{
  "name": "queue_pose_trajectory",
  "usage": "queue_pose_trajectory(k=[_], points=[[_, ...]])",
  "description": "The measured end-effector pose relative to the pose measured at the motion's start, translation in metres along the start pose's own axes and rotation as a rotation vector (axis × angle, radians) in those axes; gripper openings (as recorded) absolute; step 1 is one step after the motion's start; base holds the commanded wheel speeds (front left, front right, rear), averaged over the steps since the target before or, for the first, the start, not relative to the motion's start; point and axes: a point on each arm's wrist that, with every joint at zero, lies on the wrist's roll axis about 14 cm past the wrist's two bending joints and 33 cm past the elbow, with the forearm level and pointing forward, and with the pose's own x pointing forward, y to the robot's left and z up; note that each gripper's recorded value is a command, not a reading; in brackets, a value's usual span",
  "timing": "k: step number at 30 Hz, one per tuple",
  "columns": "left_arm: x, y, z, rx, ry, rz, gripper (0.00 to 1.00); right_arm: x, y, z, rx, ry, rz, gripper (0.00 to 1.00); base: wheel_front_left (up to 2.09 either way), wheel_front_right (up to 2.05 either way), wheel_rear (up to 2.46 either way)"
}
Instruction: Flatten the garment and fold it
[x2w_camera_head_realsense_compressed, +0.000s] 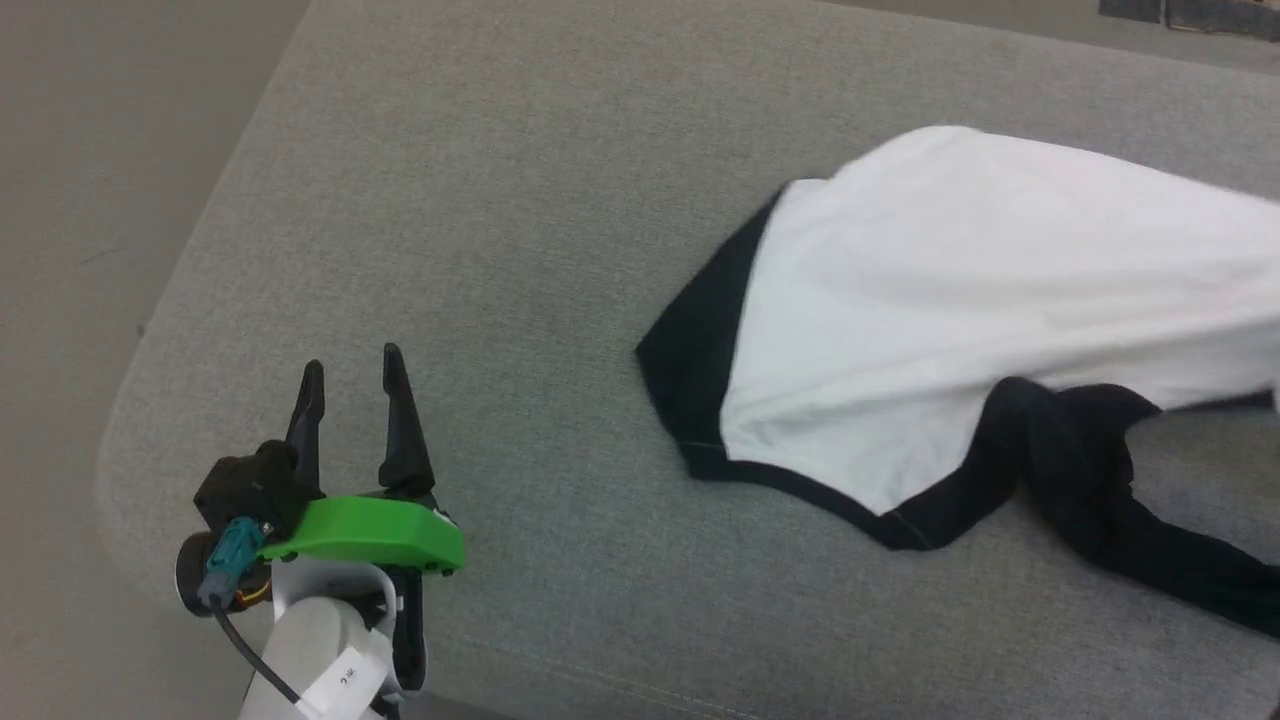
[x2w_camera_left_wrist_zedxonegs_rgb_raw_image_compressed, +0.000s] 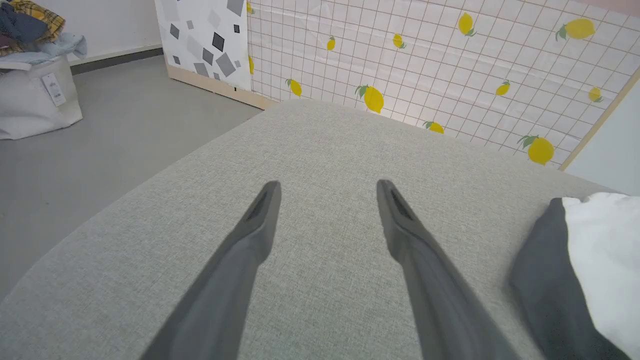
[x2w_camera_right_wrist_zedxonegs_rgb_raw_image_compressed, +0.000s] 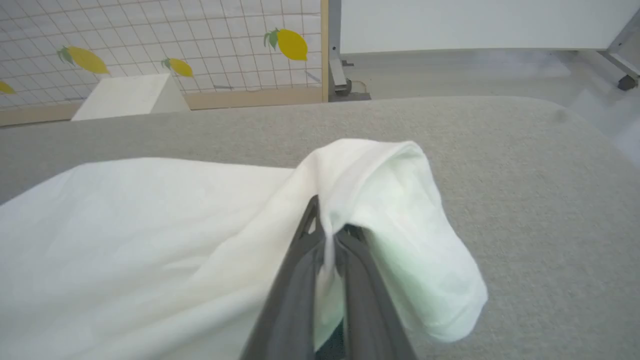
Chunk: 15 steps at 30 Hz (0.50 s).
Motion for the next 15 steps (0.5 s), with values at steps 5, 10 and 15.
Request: queue_pose_trajectory(k=[5, 10, 15], points=[[0.003, -0.011, -0.005, -0.008, 0.011, -0.034, 1.0, -0.018, -0.05, -0.054, 0.019, 0.175, -0.125, 0.0, 0.0, 0.0, 0.0], [0.005, -0.02, -0.009, -0.01, 0.022, -0.064, 1.0, -0.025, -0.039, -0.051, 0.096, 0.113, -0.086, 1.0, 0.0, 0.0, 0.0], [0.003, -0.03, -0.005, -0.023, 0.014, -0.099, 1.0, -0.044, -0.017, -0.026, 0.14, -0.062, 0.012, 1.0, 0.0, 0.0, 0.0]])
